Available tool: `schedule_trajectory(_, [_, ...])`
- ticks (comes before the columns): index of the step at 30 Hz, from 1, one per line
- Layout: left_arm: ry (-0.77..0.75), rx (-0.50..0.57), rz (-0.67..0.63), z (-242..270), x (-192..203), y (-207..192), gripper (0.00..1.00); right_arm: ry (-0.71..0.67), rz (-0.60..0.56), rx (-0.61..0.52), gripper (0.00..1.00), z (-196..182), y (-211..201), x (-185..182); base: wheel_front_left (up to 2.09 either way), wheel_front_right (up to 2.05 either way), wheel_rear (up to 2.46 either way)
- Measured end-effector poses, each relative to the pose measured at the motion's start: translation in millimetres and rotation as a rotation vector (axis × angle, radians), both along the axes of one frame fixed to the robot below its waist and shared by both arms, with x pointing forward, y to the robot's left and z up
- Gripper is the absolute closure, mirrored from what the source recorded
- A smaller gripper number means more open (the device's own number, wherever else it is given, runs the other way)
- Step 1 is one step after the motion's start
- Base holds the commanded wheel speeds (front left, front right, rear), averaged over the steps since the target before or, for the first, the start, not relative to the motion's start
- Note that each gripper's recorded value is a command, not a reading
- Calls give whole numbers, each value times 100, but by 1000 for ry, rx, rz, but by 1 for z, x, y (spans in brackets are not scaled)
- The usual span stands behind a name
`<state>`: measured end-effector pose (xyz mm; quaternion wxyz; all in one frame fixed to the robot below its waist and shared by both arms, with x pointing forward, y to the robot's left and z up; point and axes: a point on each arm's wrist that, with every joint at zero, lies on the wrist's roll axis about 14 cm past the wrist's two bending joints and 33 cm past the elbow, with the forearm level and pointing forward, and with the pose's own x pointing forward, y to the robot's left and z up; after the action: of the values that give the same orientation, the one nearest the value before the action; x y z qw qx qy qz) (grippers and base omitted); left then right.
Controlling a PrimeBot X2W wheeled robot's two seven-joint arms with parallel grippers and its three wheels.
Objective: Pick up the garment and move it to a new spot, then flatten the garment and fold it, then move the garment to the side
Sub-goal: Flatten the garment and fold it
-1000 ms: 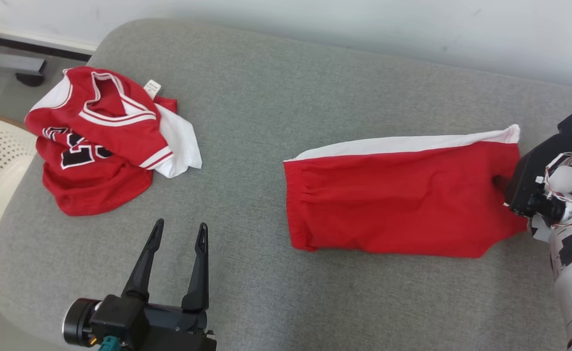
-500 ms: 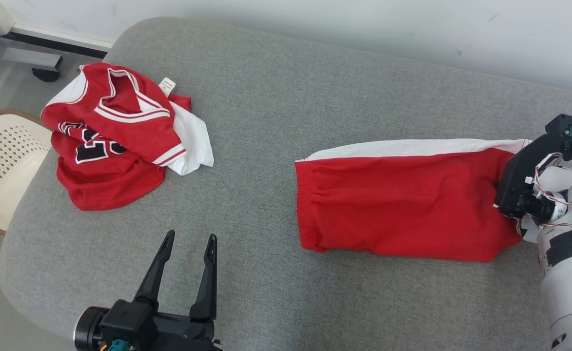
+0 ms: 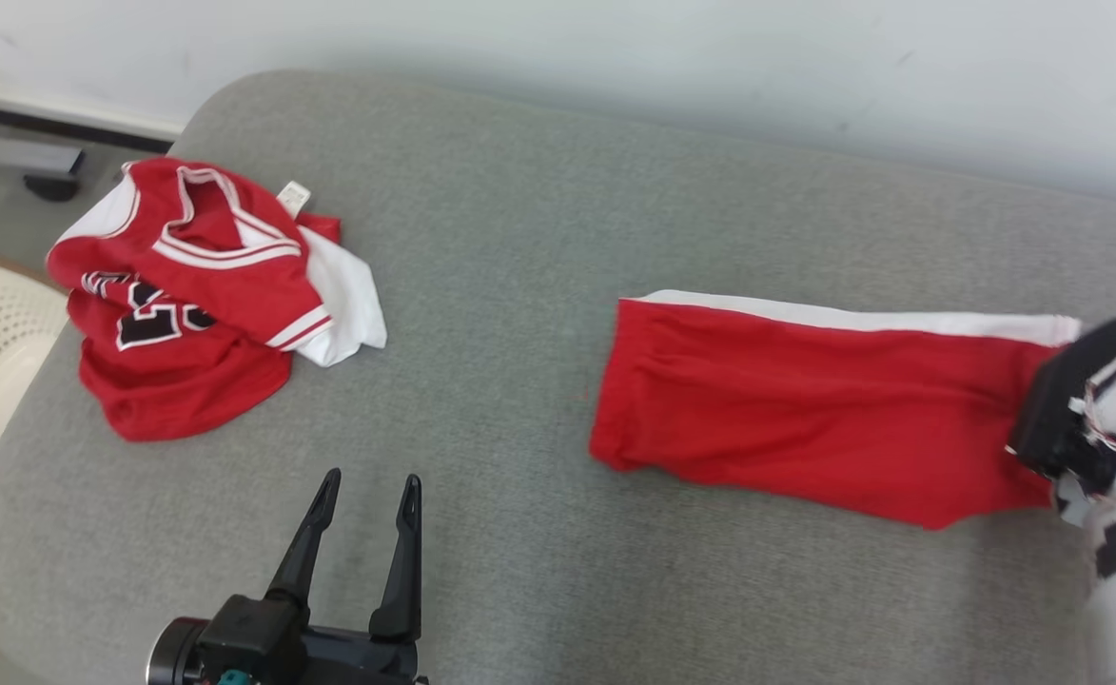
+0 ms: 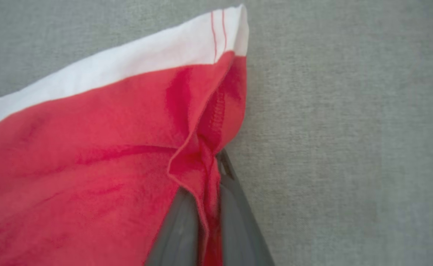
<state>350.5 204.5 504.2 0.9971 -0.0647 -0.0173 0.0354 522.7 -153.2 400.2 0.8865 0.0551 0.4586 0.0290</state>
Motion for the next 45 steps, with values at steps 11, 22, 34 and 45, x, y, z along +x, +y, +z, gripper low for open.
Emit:
schedule_trajectory(11, [-36, -25, -55, 10, 2, -18, 0, -77, -133, -45, 100, 29, -55, -28, 0, 0, 0])
schedule_trajectory(22, [-58, -39, -70, 18, -4, -22, 0, -175, 64, 3, 100, 73, 16, -25, 0, 0, 0])
schedule_trajectory(34, [-40, -63, 2, 11, -21, -6, 0, -154, 329, 46, 100, 74, 118, -18, 0, 0, 0])
schedule_trajectory(45, [-16, -69, 95, 2, -39, 15, 0, -102, 447, 87, 91, 54, 175, -19, 0, 0, 0])
